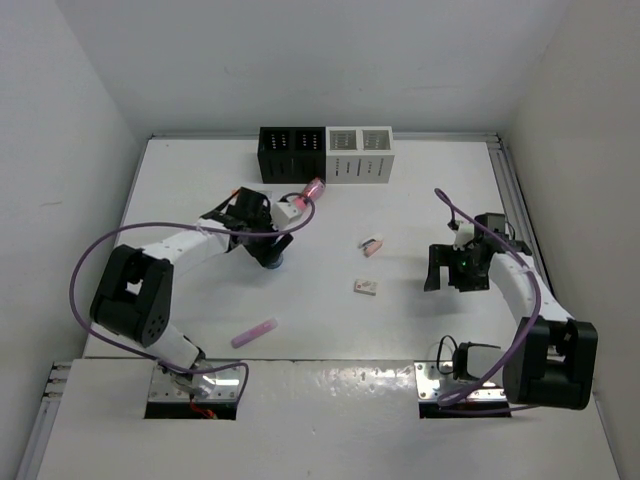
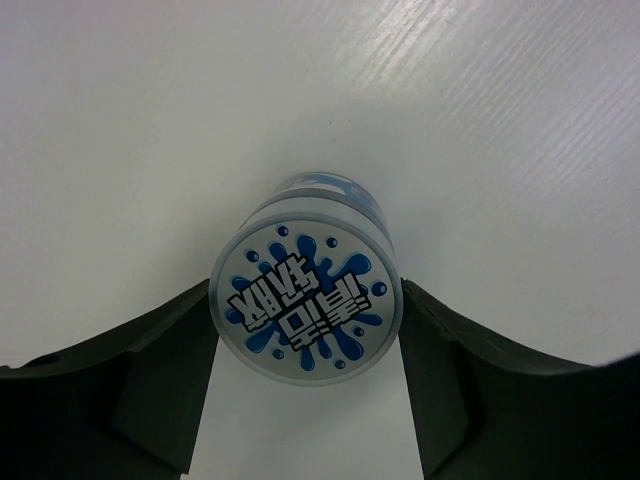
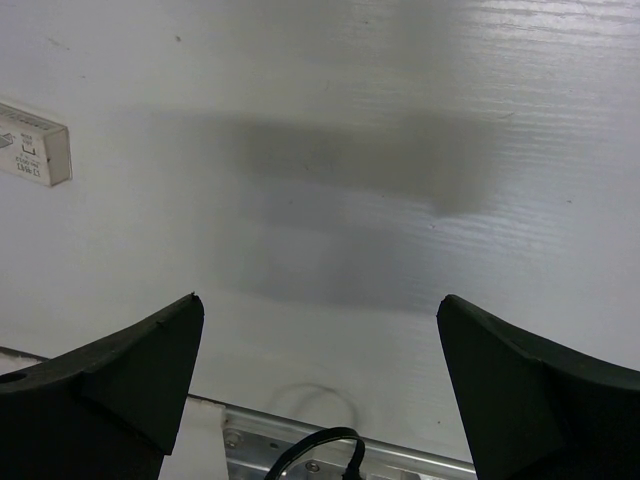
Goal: Sort the stationery into containers
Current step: Grab a piece of stationery with the left arm, then place the stationery into the container
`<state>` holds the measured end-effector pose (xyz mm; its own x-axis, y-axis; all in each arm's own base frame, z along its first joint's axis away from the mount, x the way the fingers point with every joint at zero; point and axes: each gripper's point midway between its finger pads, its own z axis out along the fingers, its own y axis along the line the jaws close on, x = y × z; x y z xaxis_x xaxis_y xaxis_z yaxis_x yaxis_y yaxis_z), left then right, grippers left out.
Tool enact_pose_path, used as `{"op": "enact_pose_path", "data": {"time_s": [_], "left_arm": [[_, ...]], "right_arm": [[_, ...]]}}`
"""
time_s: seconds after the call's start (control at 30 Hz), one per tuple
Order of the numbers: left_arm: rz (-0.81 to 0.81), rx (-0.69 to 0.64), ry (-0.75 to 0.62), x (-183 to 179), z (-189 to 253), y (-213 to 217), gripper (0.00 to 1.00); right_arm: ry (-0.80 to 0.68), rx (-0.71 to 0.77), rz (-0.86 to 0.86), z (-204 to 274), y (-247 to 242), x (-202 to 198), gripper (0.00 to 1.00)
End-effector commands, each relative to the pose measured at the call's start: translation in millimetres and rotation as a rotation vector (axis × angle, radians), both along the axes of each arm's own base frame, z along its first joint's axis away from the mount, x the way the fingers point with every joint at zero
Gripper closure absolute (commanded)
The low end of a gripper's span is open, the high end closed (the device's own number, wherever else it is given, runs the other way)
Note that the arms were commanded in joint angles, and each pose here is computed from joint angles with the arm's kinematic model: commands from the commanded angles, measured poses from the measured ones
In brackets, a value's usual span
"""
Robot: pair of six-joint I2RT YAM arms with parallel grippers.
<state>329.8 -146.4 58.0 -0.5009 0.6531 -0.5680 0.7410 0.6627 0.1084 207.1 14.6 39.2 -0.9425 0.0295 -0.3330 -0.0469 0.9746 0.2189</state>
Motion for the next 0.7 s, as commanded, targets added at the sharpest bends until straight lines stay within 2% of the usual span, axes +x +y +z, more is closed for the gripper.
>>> {"op": "enact_pose_path", "data": {"time_s": [0.0,0.03,0.13,0.2,0.23,0.3,0.33,0.4,0.43,0.5,0.53,0.6,0.63,0.67], "left_arm": [[-0.019,-0.041,-0.028,15.9,8.6,-6.9,0.31],[-0.024,-0.042,-0.019,15.9,7.0,-8.0,0.35],[-0.037,-0.041,0.028,15.3,0.8,-7.2,0.57],[-0.036,-0.038,0.052,18.0,0.5,-4.9,0.65],[-0.033,-0.035,0.053,22.8,8.3,-4.4,0.73],[-0.014,-0.021,0.068,30.8,15.2,-2.3,0.8],[-0.002,-0.028,0.058,42.2,35.7,-2.7,0.84],[0.016,-0.04,0.067,54.4,53.8,-6.4,0.87],[0.023,-0.052,0.033,68.6,86.6,-8.8,0.91],[0.033,-0.063,0.033,82.3,105.9,-14.2,0.95],[0.037,-0.084,-0.007,92.9,139.8,-18.5,0.95],[0.045,-0.094,-0.003,106.7,150.7,-23.5,0.96],[0.063,-0.122,-0.059,118.6,182.0,-23.3,0.96],[0.074,-0.127,-0.051,127.0,179.6,-25.0,0.97]], "right_arm": [[-0.043,0.005,-0.008,11.5,-0.9,15.9,0.03],[-0.044,0.004,-0.006,11.0,-1.1,16.4,0.03],[-0.043,-0.002,-0.009,10.5,-2.7,17.7,0.03],[-0.038,-0.003,-0.011,9.8,-3.2,18.1,0.03],[-0.041,-0.002,-0.012,10.5,-3.1,19.3,0.03],[-0.034,0.0,-0.015,9.3,-3.3,19.0,0.03],[-0.034,-0.001,-0.014,9.0,-2.8,19.2,0.03],[-0.028,0.004,-0.016,7.2,-2.2,18.6,0.03],[-0.027,0.004,-0.017,7.0,-2.1,19.2,0.03],[-0.022,0.009,-0.021,5.6,-1.5,20.1,0.03],[-0.019,0.014,-0.018,5.2,-0.4,20.0,0.04],[-0.015,0.017,-0.018,5.3,0.5,21.6,0.04],[-0.006,0.019,-0.02,3.6,0.6,21.4,0.04],[-0.008,0.02,-0.019,4.2,0.7,22.6,0.04]]}}
